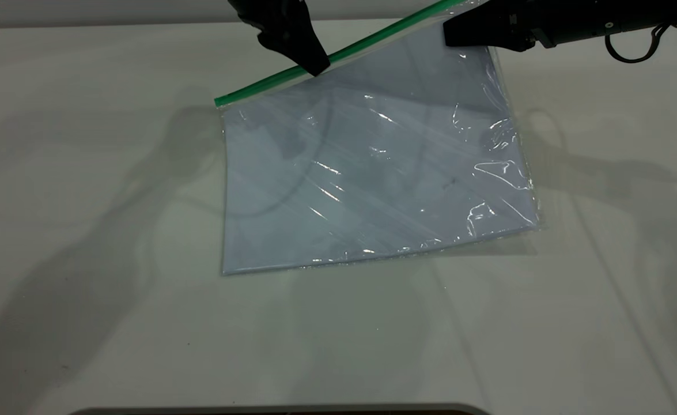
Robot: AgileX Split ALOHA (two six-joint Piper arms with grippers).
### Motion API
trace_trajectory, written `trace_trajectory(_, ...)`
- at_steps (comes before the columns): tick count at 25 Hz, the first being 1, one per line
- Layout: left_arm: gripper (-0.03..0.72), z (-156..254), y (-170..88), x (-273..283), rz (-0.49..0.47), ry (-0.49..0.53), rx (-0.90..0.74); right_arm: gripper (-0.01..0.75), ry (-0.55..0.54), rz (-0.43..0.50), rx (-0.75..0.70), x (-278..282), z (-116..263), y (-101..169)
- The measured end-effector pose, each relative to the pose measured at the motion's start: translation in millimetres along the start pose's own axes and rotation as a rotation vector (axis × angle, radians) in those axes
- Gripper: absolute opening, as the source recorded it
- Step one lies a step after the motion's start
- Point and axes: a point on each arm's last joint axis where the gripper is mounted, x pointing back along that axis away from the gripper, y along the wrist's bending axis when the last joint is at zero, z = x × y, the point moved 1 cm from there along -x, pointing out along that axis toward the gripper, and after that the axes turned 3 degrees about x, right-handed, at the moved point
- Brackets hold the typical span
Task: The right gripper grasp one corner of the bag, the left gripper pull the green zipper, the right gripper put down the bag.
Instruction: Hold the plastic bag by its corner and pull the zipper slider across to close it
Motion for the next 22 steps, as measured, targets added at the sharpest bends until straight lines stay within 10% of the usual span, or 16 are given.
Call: trace_trajectory(22, 0.078, -0.4, 1.9, -1.2, -0.02, -0.006, -0.021, 0.033, 0.001, 0.0, 0.002, 0.0, -0.1, -0.1)
